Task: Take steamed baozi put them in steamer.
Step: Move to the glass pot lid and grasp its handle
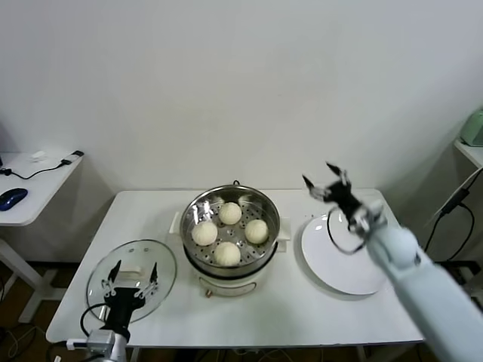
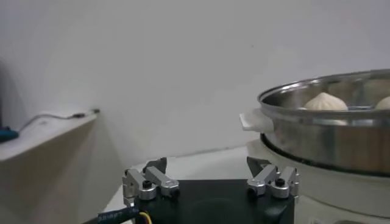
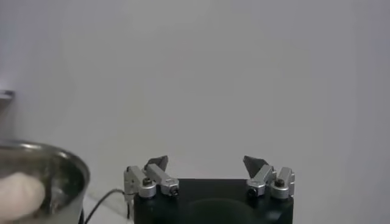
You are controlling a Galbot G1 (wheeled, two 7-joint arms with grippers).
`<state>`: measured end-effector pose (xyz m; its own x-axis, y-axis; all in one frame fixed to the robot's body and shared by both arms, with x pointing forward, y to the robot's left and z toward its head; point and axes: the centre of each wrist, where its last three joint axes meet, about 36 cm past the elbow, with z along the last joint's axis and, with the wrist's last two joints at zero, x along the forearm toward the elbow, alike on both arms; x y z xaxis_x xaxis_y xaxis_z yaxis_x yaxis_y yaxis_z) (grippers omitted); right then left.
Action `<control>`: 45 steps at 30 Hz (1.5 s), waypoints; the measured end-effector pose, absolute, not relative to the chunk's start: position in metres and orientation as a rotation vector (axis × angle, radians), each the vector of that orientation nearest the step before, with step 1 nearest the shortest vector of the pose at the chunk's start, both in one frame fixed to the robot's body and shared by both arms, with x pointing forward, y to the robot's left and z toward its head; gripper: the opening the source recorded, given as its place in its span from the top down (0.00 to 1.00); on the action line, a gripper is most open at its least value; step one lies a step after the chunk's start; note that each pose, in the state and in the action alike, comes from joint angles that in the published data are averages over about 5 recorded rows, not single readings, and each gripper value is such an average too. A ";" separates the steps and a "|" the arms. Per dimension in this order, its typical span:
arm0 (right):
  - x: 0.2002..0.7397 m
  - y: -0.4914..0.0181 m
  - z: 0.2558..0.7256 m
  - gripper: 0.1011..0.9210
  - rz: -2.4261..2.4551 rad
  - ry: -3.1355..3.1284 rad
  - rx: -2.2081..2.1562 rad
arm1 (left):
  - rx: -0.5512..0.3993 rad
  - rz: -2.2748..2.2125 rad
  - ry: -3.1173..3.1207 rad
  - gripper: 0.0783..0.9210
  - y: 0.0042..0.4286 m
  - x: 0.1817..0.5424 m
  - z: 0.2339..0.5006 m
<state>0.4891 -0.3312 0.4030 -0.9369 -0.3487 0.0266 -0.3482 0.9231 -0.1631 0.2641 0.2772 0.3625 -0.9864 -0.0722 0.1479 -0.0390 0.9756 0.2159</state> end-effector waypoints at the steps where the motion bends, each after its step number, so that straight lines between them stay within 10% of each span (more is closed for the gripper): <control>1: 0.476 -0.331 0.388 0.12 -0.228 3.094 -0.530 | 0.089 -0.348 -2.972 0.12 0.278 0.264 0.361; 15: 0.335 -0.313 0.287 0.12 0.011 3.253 -0.213 | 0.271 -1.150 -2.897 0.12 0.301 0.263 0.332; 45: 0.289 -0.304 0.270 0.12 0.042 3.316 -0.023 | 0.112 -2.166 -2.159 0.12 0.350 0.286 0.235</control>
